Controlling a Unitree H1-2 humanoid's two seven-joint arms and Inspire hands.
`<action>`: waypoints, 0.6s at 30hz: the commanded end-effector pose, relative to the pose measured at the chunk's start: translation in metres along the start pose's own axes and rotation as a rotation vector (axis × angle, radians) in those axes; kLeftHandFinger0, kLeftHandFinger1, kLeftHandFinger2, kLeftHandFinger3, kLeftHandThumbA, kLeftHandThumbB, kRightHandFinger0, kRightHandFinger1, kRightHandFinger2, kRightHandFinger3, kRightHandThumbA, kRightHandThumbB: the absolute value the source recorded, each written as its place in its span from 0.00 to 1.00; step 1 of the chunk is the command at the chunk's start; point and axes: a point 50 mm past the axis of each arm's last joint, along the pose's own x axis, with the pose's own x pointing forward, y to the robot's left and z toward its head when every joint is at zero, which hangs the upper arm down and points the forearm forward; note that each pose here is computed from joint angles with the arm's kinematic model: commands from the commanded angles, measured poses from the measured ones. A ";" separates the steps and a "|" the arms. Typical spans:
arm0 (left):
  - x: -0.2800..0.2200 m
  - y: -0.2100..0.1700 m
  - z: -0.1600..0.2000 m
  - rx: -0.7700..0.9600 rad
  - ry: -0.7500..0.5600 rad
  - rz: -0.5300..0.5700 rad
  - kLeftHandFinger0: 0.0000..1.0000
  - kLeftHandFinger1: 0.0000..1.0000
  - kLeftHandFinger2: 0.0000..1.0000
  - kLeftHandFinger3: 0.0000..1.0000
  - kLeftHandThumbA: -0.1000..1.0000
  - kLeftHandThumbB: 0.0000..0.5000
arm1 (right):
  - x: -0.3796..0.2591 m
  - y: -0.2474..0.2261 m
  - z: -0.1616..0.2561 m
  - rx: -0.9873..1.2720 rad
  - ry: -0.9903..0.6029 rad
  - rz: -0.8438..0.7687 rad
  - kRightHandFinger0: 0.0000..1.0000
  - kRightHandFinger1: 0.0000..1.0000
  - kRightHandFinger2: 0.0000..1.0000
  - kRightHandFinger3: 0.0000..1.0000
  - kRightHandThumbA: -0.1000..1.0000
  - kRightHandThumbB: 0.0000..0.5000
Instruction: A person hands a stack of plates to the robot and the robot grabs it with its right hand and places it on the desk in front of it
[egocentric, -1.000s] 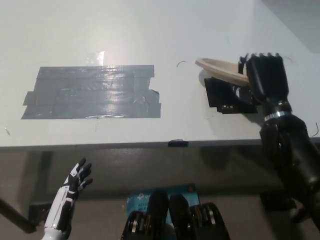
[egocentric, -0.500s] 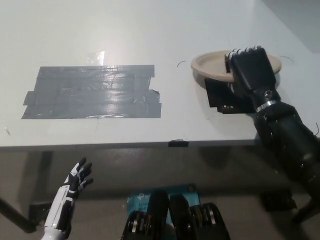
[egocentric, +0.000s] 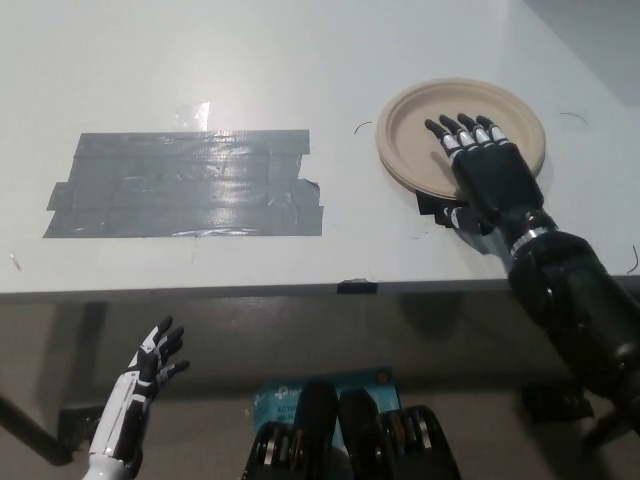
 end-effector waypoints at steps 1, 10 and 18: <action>0.017 0.008 0.020 0.025 -0.070 -0.042 0.91 1.00 1.00 1.00 1.00 0.33 | -0.062 -0.213 0.044 0.551 -0.500 0.700 1.00 1.00 1.00 1.00 0.68 1.00; 0.016 0.008 0.018 0.029 -0.063 -0.033 0.89 1.00 1.00 1.00 1.00 0.35 | -0.107 -0.261 0.060 0.763 -0.831 0.612 1.00 1.00 1.00 1.00 0.90 1.00; 0.023 0.008 0.020 0.015 -0.068 -0.031 0.90 1.00 1.00 1.00 1.00 0.31 | -0.156 -0.301 0.058 0.912 -0.932 0.034 1.00 1.00 1.00 1.00 1.00 1.00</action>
